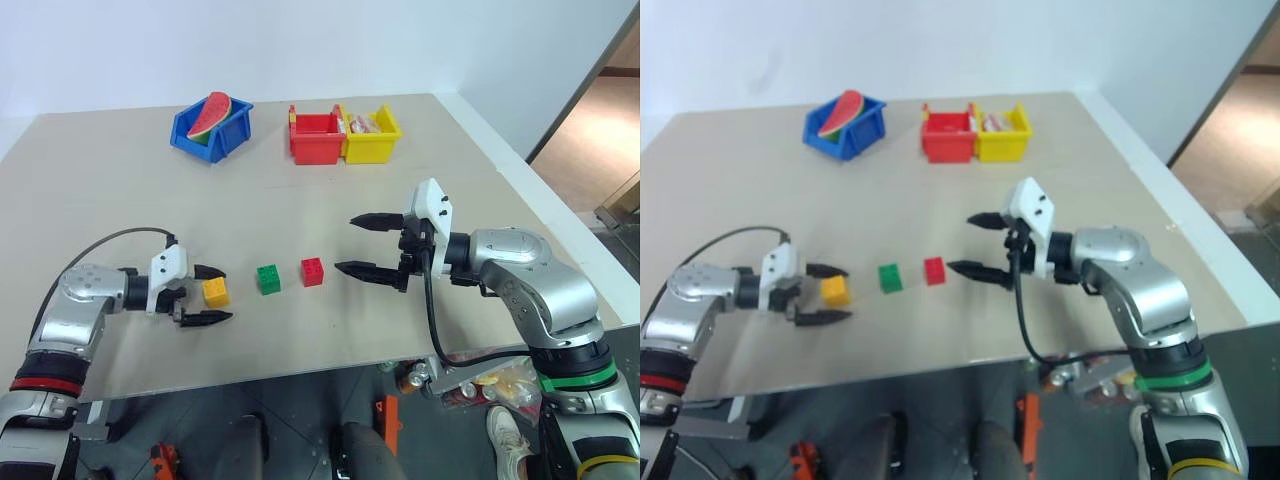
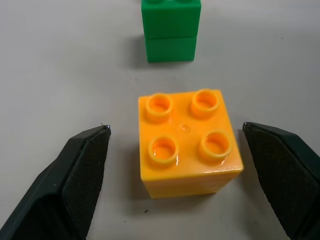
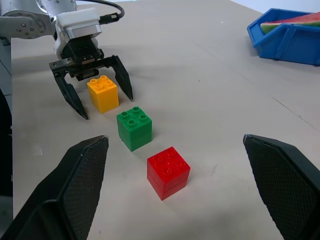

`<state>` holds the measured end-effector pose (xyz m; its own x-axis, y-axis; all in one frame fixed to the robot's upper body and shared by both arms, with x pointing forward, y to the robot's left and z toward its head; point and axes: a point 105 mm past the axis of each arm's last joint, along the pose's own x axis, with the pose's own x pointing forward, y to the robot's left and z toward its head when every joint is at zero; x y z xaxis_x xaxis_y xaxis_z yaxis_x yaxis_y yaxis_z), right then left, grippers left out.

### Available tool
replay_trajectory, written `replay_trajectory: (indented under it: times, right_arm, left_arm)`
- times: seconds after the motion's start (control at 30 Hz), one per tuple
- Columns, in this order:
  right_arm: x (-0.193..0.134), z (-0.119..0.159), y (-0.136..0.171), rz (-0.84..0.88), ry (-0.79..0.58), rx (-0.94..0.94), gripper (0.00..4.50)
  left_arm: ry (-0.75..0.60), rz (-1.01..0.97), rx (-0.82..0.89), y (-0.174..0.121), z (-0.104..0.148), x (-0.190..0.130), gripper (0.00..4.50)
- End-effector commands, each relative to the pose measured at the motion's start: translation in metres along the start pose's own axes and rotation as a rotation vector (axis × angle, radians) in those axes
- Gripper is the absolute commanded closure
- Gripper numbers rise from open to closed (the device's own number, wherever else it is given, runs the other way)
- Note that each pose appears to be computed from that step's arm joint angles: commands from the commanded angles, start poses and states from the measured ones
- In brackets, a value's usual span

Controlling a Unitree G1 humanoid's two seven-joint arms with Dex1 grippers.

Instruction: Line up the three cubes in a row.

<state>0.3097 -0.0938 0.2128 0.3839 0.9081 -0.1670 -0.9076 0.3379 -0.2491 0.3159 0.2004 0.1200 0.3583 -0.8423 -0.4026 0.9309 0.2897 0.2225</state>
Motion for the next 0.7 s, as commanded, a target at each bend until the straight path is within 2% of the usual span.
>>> replay_trajectory:
  times: [0.03, 0.2, 0.37, 0.7]
  right_arm:
    - [-0.007, 0.018, -0.008, -0.047, -0.093, 0.0, 0.0]
    - [-0.009, 0.018, -0.026, -0.119, -0.102, -0.026, 0.0]
    - [-0.009, 0.002, -0.048, -0.194, -0.092, -0.059, 0.0]
    - [-0.025, -0.032, -0.065, -0.272, -0.051, -0.057, 0.0]
  left_arm:
    - [-0.065, 0.116, -0.013, 0.013, 0.033, -0.029, 0.03]
    - [-0.143, 0.343, -0.095, 0.032, 0.047, -0.051, 0.03]
    - [-0.183, 0.618, -0.152, 0.052, 0.038, -0.062, 0.03]
    - [-0.143, 0.788, -0.164, 0.043, 0.016, -0.062, 0.03]
